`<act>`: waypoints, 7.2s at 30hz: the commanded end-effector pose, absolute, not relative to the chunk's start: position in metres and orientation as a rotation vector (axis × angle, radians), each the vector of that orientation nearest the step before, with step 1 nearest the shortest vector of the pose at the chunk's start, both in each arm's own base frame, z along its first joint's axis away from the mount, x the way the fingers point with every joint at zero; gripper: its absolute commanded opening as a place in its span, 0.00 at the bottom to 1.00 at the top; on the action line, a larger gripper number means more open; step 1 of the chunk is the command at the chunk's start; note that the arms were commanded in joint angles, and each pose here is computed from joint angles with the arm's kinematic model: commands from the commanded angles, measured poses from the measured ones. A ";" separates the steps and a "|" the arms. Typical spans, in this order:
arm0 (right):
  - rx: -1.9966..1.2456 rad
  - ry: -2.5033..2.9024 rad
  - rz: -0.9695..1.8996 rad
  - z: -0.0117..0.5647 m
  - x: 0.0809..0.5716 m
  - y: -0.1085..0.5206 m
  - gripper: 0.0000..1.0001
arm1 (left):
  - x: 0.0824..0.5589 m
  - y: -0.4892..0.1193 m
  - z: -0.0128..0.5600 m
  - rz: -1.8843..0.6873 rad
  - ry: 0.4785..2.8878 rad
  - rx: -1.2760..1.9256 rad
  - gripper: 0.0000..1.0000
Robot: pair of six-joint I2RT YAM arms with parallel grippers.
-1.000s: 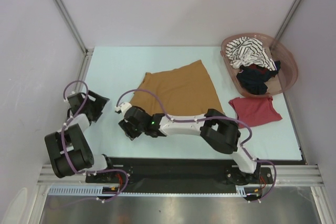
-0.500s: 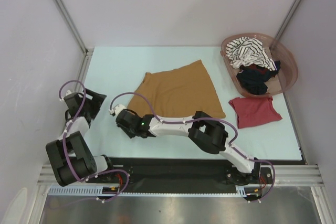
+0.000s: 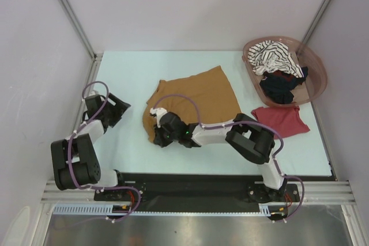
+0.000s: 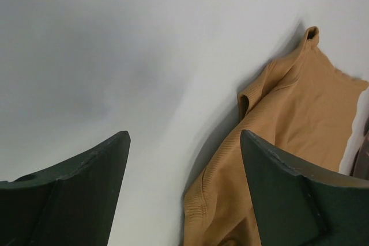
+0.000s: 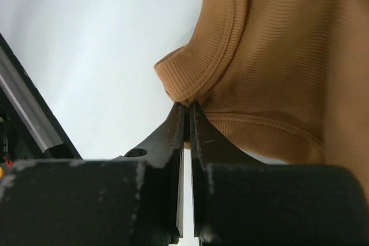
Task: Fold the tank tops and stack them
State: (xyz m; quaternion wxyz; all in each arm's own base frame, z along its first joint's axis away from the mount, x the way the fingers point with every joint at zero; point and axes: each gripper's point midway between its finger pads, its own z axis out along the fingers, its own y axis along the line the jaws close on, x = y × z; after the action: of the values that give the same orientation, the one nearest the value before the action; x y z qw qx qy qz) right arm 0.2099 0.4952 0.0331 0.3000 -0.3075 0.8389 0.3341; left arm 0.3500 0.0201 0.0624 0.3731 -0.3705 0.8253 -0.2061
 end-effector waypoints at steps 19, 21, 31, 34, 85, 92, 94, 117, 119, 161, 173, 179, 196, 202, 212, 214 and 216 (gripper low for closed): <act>-0.491 1.914 1.398 0.155 0.259 0.460 0.00 | 0.382 -0.016 0.057 -0.453 2.250 -0.730 0.77; -0.481 1.923 1.386 0.150 0.258 0.450 0.00 | 0.388 -0.021 0.056 -0.460 2.256 -0.722 0.77; -0.426 1.987 1.310 0.119 0.258 0.415 0.00 | 0.408 -0.056 0.048 -0.540 2.314 -0.699 0.66; -0.409 1.998 1.297 0.114 0.260 0.405 0.00 | 0.411 -0.062 0.042 -0.550 2.330 -0.711 0.66; -1.015 2.048 1.394 0.101 0.173 0.590 0.60 | 0.494 0.037 0.057 -0.348 2.320 -0.827 0.25; -0.919 2.053 1.355 0.124 0.201 0.550 0.73 | 0.476 0.064 0.082 -0.273 2.203 -0.895 0.84; -0.820 2.062 1.328 0.134 0.227 0.526 0.69 | 0.473 0.060 0.095 -0.282 2.188 -0.857 0.84; -0.083 2.402 0.321 0.070 0.317 0.226 0.45 | 0.470 -0.008 0.096 -0.318 2.319 -0.643 0.70; -0.060 2.415 0.268 0.065 0.317 0.217 0.45 | 0.470 -0.008 0.097 -0.315 2.316 -0.642 0.71; 0.082 2.556 0.210 -0.007 0.281 0.165 0.12 | 0.487 0.016 0.063 -0.005 2.468 -0.636 0.00; 0.081 2.579 0.211 -0.020 0.277 0.165 0.04 | 0.516 0.051 0.079 -0.319 2.358 -0.818 0.39; 0.082 2.585 0.219 -0.023 0.276 0.166 0.04 | 0.512 0.040 0.094 -0.296 2.333 -0.757 0.55; 0.064 2.591 0.246 -0.025 0.279 0.172 0.03 | 0.465 0.007 0.038 -0.016 2.467 -0.660 0.34; 0.067 2.595 0.246 -0.027 0.278 0.171 0.03 | 0.464 0.024 0.059 0.094 2.417 -0.671 0.39; 0.069 2.599 0.247 -0.028 0.279 0.170 0.01 | 0.476 0.031 0.064 0.148 2.436 -0.643 0.00; 0.068 2.600 0.251 -0.028 0.278 0.170 0.01 | 0.484 0.033 0.071 0.132 2.436 -0.648 0.00; 0.069 2.603 0.253 -0.029 0.277 0.170 0.02 | 0.488 0.034 0.076 0.127 2.432 -0.648 0.01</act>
State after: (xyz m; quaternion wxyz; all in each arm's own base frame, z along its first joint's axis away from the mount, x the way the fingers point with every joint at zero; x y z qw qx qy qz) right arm 0.3168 0.1899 0.0178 0.3455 0.0372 0.9277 0.1363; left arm 0.4759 0.0268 0.0588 0.2944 -0.2485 0.9216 0.0464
